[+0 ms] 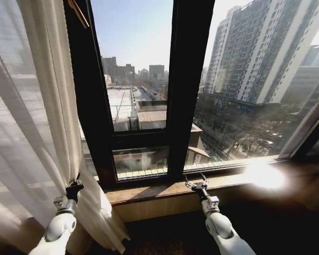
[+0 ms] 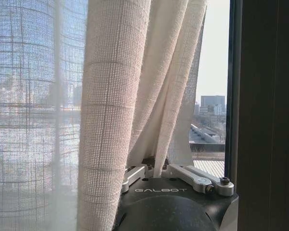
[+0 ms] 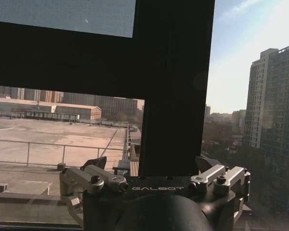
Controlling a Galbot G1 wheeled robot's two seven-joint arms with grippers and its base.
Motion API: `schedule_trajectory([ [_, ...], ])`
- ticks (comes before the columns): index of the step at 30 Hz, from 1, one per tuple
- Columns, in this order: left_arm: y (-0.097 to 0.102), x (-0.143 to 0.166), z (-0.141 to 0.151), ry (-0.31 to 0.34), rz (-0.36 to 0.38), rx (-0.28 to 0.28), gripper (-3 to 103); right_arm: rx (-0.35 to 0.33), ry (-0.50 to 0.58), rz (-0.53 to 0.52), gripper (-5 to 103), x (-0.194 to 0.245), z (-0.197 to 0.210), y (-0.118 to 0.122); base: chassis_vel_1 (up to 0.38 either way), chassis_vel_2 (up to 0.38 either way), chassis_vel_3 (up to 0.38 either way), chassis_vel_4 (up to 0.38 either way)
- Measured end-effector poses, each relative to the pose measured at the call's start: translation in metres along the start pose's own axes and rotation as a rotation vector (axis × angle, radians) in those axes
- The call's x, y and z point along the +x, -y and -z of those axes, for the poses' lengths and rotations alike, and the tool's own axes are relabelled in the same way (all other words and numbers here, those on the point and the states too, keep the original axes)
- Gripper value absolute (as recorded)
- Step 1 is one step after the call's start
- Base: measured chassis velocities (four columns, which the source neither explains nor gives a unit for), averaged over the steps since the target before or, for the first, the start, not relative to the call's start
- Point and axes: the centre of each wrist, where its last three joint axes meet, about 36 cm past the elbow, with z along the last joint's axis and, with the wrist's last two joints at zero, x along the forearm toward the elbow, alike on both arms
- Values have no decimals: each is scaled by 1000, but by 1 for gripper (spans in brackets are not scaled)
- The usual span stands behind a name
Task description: Open the curtains by pulling them apart, changing their state from closed to fully open.
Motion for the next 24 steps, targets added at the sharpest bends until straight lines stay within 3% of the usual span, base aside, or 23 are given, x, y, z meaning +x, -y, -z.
schedule_trajectory([
  [24, -13, 9, 1, 22, 45, 2, 0, 0, 0, 0, 100, 0, 0, 0, 390, 313, -391, -314],
])
